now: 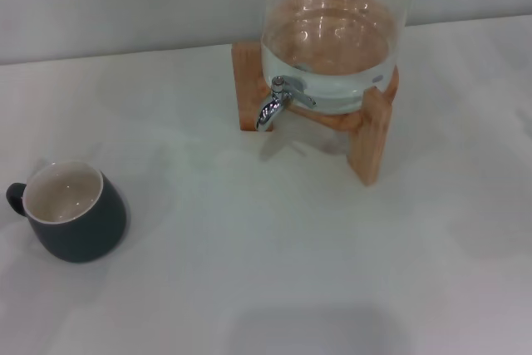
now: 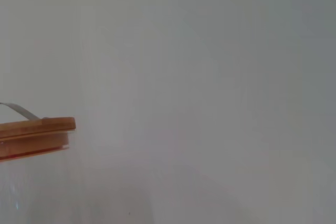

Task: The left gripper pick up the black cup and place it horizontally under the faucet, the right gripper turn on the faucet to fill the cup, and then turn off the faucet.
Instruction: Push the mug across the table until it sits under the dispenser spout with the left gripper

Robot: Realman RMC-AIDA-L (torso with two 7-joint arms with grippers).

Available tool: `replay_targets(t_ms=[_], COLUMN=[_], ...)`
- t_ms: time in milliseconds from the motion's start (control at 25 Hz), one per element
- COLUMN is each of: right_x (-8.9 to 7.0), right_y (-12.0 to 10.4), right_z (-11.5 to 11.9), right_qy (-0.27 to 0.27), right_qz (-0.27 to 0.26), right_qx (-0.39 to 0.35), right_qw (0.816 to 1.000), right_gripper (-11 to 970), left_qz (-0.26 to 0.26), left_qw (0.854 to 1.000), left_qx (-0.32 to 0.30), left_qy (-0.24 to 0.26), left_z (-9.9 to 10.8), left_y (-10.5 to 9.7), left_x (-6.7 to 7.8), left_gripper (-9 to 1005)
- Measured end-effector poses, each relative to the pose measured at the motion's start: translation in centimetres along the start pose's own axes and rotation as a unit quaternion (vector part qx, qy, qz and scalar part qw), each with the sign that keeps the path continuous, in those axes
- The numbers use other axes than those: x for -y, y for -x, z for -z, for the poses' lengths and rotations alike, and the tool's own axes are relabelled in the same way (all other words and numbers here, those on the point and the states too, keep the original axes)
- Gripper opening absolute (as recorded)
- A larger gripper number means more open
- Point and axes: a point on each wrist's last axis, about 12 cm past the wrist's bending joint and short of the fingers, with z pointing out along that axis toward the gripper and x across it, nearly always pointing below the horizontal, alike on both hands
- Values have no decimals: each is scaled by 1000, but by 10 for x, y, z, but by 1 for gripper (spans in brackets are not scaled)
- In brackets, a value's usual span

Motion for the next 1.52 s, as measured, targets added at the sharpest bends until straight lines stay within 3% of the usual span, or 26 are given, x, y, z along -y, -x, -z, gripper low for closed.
replay_targets(t_ms=[480,680,720,800,1040,1520], right_x=[1,1,1,1,1,1], right_y=[0,0,0,0,0,1], right_z=[1,1,1,1,1,-1], right_qy=[-3,-3,-2,-3,-3,-1], right_qz=[-1,-1,-1,-1,-2,-1], right_qx=[2,2,2,2,2,2], right_qw=[1000,1000,1000,1000,1000,1000], right_gripper=[687,687,687,687,686,686], left_qz=[-5,-53,-87,-95,-96,-90], left_qw=[1000,998,996,995,995,995], left_qx=[-4,-23,-28,-25,2,-8], left_qy=[-5,-11,-8,-7,-5,44], left_z=[0,6,15,19,32,65], left_y=[-2,-9,-15,-17,-17,-35], left_x=[2,4,6,7,9,9], left_gripper=[890,890,890,890,890,889])
